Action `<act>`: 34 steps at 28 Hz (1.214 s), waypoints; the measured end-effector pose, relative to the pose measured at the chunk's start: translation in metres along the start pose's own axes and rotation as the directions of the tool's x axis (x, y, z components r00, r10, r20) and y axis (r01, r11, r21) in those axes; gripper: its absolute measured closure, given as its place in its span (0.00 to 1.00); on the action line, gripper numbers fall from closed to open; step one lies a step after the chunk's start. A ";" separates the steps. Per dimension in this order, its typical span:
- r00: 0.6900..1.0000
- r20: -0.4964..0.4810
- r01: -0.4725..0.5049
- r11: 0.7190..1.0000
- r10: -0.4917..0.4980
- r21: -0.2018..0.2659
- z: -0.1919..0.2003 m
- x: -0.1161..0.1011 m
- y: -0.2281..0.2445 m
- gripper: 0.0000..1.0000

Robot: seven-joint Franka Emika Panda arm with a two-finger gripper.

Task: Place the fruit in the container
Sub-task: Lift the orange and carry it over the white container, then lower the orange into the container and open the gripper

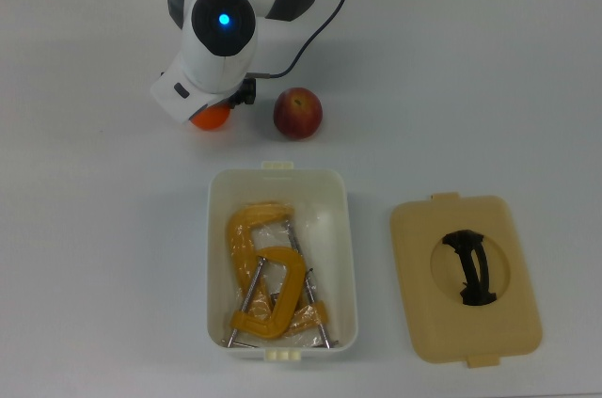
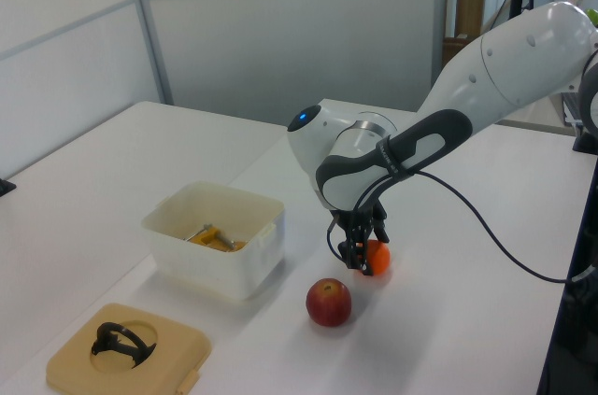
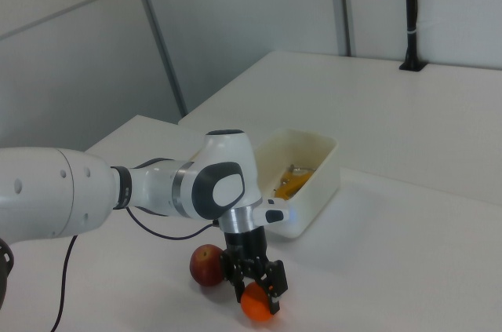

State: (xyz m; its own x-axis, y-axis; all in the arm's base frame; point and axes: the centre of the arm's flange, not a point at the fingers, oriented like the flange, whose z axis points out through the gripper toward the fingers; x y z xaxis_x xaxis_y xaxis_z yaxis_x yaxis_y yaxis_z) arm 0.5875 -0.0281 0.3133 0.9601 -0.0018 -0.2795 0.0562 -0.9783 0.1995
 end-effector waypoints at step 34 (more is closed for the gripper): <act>0.739 -0.673 0.038 0.993 0.047 0.111 -0.200 0.053 -0.035 0.21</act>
State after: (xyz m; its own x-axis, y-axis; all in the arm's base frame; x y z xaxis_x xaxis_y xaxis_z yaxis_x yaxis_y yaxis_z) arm 0.6909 0.0473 0.4791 0.8959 0.0924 0.4345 0.0620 -0.9946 0.0837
